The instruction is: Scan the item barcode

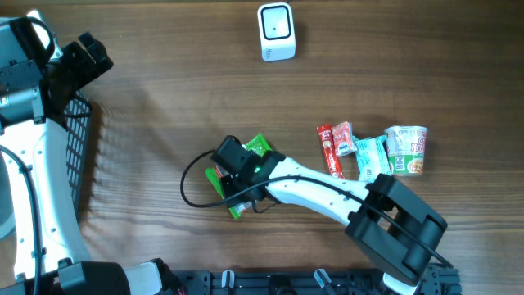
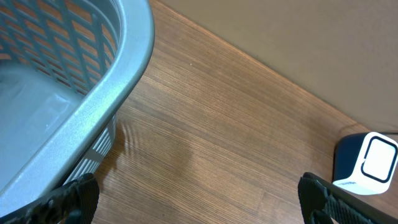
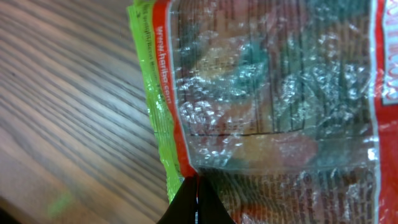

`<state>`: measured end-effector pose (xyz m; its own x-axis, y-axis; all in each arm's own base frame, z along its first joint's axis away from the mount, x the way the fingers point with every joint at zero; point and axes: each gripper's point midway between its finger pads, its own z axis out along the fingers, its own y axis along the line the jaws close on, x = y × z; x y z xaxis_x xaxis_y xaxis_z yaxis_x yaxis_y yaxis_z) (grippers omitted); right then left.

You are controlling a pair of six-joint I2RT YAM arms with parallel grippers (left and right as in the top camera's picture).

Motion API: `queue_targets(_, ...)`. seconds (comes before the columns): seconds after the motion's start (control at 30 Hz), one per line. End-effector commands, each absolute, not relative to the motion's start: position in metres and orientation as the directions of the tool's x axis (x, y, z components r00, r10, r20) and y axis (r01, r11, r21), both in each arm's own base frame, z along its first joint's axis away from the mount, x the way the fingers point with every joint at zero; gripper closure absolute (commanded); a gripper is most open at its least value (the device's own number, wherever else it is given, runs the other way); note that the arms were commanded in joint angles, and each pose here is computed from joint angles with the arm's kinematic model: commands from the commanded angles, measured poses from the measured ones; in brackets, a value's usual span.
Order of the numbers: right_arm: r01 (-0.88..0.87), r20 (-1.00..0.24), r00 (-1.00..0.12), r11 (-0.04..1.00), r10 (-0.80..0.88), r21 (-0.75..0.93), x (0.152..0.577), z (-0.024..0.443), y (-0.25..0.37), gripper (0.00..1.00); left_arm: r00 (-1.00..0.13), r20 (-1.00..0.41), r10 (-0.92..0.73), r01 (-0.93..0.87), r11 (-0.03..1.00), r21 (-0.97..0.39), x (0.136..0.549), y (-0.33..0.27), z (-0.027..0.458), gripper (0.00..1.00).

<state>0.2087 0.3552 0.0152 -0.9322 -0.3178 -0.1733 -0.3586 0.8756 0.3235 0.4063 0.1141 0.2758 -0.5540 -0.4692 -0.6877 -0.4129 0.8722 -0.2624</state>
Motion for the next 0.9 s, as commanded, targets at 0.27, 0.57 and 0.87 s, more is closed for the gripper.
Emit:
queue_targets(0.27,-0.477,-0.386,-0.851,0.833,-0.357,0.28,0.276,0.071,0.359,0.5,-0.542,-0.698,-0.468,-0.405,0.873,-0.271,0.407,0.114,0.283,0.0)
queue_targets(0.57,-0.52,-0.333,-0.804,0.854,-0.493,-0.011,0.315,0.078,0.26,0.0,-0.542,-0.698,-0.468,-0.405,0.873,-0.271,0.407,0.114,0.283,0.0)
queue_targets(0.87,-0.518,-0.276,-0.815,0.854,-0.509,-0.046,0.318,0.039,0.258,0.0,-0.542,-0.698,-0.468,-0.405,0.873,-0.271,0.407,0.114,0.283,0.0)
